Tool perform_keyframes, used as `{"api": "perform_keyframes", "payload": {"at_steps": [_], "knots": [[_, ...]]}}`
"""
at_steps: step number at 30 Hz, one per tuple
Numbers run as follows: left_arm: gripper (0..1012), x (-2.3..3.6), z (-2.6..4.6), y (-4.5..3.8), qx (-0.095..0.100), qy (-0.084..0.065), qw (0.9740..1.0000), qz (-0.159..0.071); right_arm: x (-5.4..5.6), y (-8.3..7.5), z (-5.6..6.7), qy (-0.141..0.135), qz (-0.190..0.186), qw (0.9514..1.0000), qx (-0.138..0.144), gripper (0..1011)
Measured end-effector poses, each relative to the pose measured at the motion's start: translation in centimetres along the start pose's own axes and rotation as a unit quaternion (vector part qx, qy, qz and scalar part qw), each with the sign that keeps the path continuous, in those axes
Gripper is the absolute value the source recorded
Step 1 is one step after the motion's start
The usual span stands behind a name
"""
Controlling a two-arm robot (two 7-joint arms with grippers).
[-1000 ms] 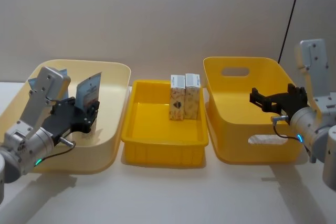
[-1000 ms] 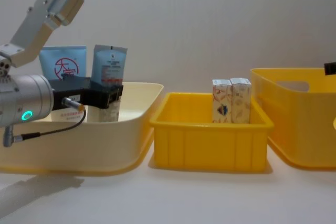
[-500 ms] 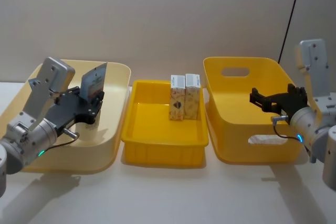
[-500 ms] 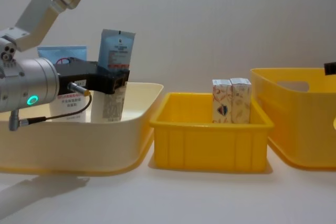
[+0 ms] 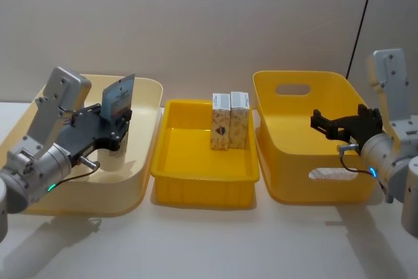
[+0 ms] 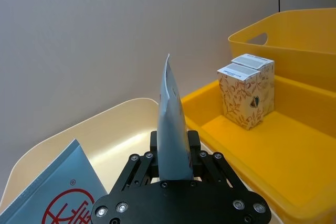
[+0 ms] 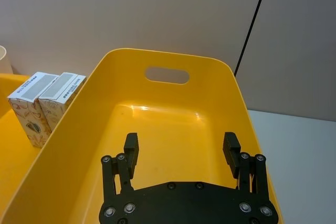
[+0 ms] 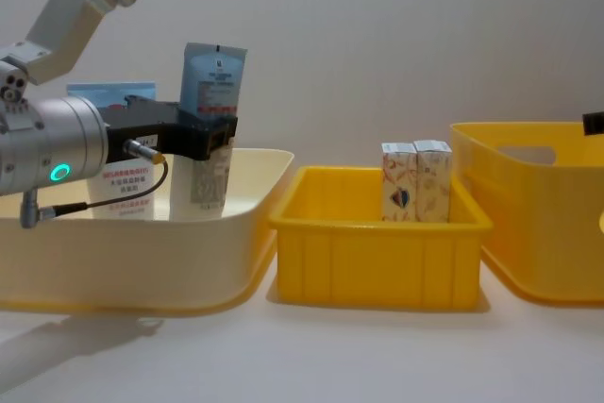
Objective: Bimanual collaborative sorting of washing and personal care products
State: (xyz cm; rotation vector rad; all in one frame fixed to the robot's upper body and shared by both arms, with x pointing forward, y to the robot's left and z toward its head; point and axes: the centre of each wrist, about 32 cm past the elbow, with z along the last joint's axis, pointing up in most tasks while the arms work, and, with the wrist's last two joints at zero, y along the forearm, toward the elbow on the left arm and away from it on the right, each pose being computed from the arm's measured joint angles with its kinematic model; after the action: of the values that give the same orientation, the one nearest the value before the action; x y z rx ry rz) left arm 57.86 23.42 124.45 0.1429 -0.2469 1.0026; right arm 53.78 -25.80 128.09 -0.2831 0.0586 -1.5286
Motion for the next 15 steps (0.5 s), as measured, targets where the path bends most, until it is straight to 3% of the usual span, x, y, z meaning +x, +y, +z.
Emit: {"api": "perform_keyframes", "payload": {"at_steps": [7, 15], "knots": [[294, 0.43, 0.16, -0.10, -0.010, 0.010, 0.9999, -0.006, 0.0, 0.0, 0.0, 0.000, 0.000, 1.0000, 0.000, 1001], [292, 1.17, 0.95, -0.19, -0.020, 0.016, 0.9995, -0.017, 0.0, 0.0, 0.0, 0.000, 0.000, 1.0000, 0.000, 1001]]}}
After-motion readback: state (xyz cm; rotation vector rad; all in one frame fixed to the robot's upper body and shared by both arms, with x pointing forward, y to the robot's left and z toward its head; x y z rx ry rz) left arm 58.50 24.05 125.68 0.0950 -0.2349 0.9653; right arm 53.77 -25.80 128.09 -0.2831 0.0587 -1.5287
